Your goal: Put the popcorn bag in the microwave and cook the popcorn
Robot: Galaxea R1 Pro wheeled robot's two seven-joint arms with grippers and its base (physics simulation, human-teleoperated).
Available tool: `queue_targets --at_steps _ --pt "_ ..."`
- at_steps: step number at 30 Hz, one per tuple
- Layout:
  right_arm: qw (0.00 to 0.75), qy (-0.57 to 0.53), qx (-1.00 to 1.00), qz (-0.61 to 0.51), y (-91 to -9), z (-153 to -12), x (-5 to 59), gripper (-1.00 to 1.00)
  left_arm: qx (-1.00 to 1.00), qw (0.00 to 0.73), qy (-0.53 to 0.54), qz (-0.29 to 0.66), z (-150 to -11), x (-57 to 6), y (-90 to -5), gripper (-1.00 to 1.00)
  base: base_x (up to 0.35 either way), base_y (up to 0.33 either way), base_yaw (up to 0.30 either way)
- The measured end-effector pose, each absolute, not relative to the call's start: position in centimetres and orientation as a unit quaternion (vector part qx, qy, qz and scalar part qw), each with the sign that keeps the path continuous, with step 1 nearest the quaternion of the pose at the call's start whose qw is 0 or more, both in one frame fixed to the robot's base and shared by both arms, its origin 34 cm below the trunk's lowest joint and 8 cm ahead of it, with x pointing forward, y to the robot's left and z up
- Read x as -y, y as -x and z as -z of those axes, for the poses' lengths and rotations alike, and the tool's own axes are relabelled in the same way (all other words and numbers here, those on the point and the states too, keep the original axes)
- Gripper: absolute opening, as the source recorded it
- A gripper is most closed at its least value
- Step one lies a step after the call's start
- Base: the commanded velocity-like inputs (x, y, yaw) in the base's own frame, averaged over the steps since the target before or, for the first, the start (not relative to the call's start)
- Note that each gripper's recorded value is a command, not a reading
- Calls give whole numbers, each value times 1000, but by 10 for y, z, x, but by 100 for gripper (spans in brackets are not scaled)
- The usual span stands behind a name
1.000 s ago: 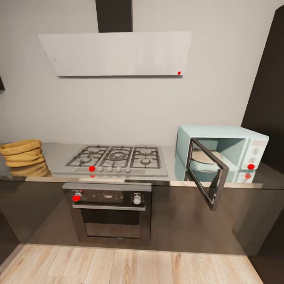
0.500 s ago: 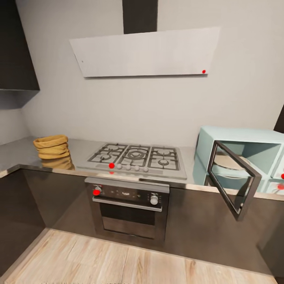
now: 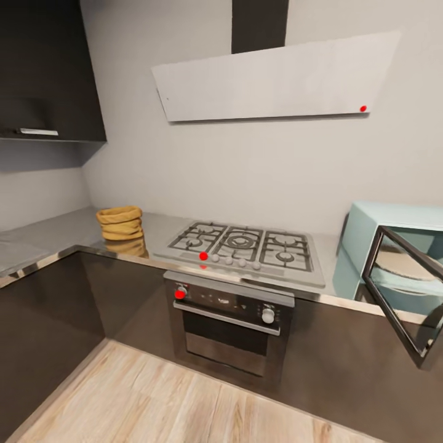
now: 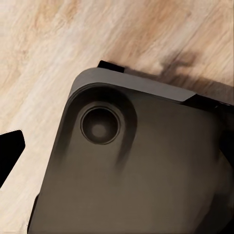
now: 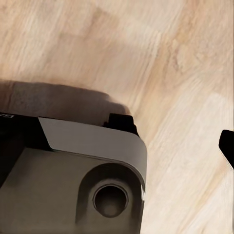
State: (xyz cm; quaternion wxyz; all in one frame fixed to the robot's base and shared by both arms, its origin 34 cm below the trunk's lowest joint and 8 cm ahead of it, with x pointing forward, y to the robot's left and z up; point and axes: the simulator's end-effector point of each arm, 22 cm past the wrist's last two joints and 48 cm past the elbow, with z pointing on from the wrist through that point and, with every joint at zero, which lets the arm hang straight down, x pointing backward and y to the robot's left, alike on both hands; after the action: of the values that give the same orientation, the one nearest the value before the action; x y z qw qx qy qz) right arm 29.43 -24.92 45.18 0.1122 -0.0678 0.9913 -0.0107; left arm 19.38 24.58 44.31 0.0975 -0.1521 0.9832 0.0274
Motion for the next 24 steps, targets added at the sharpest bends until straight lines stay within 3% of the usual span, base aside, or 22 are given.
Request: queue_targets --at_steps 24 --pt "111 75 -991 9 -293 -452 247 100 -983 98 152 -28 -443 -246 -194 100 0 0 300"
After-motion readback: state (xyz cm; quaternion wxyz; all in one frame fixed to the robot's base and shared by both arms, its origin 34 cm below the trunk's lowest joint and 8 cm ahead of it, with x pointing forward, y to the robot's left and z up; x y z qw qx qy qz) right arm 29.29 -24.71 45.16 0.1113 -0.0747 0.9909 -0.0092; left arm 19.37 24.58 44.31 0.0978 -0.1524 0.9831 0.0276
